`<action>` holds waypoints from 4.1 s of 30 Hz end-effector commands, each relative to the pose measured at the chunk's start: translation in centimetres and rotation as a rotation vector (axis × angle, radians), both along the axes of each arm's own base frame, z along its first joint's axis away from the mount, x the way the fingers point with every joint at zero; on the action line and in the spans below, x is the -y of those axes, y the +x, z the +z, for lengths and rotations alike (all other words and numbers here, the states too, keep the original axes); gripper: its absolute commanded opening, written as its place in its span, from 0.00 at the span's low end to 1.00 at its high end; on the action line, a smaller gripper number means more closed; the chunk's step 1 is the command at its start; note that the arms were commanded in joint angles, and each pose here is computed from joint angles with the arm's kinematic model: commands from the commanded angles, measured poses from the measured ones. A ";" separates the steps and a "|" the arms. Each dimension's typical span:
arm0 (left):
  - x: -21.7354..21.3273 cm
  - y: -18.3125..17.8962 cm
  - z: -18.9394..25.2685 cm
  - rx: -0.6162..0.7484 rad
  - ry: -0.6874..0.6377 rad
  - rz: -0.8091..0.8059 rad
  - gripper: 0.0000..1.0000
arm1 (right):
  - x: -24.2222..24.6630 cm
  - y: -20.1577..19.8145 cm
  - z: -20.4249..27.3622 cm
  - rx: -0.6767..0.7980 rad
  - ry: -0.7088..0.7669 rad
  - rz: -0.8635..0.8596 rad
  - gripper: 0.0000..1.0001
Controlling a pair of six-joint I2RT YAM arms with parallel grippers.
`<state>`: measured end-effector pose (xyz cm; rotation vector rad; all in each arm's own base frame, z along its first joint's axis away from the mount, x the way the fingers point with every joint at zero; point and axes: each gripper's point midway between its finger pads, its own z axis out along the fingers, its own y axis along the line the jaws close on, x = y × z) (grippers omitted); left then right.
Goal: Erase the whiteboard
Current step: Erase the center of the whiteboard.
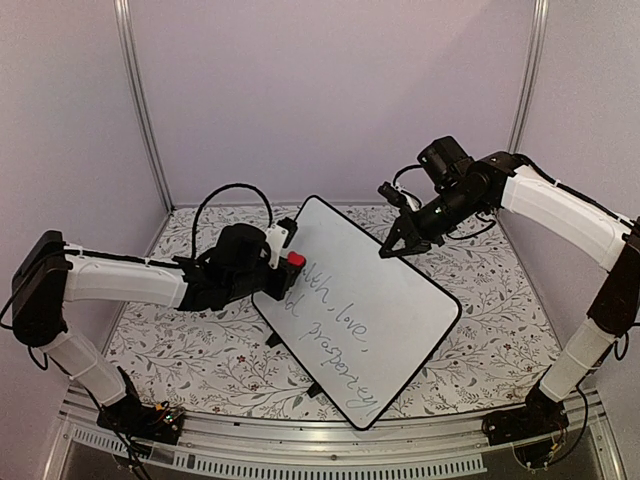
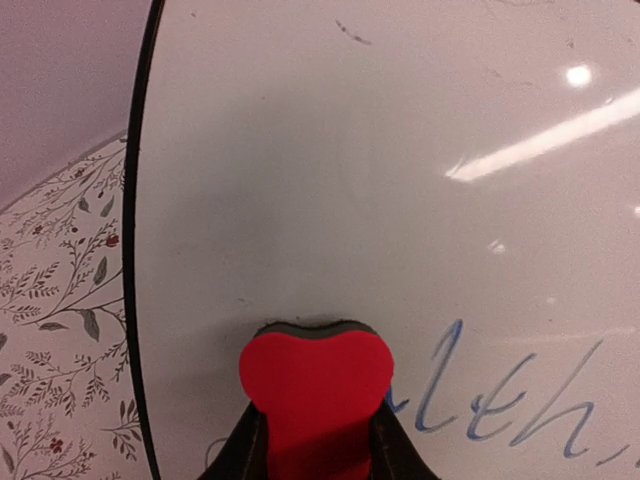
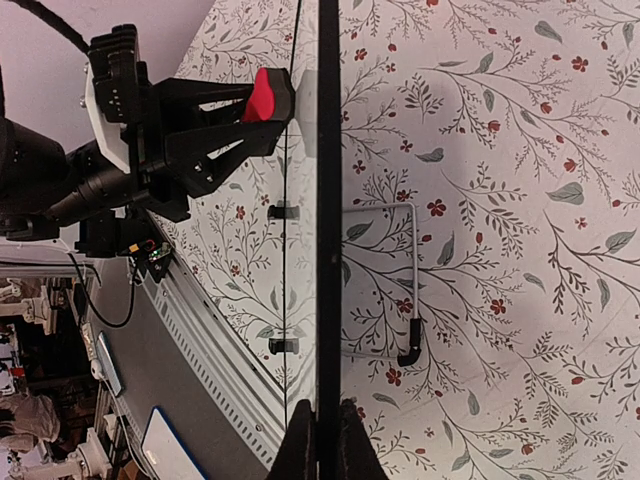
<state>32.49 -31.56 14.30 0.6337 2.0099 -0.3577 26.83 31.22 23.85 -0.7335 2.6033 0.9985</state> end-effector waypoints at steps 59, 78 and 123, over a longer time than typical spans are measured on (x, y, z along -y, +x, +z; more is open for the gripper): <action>-1.3 -1.2 -2.5 -0.017 0.031 0.030 0.00 | -1.8 -0.4 1.3 0.057 0.058 0.088 0.00; -2.8 -1.6 -4.1 -0.063 0.057 0.061 0.00 | -1.7 -0.4 1.3 0.059 0.058 0.087 0.00; 2.2 -2.6 0.4 0.041 -0.019 -0.040 0.00 | -1.7 -0.5 1.4 0.063 0.058 0.087 0.00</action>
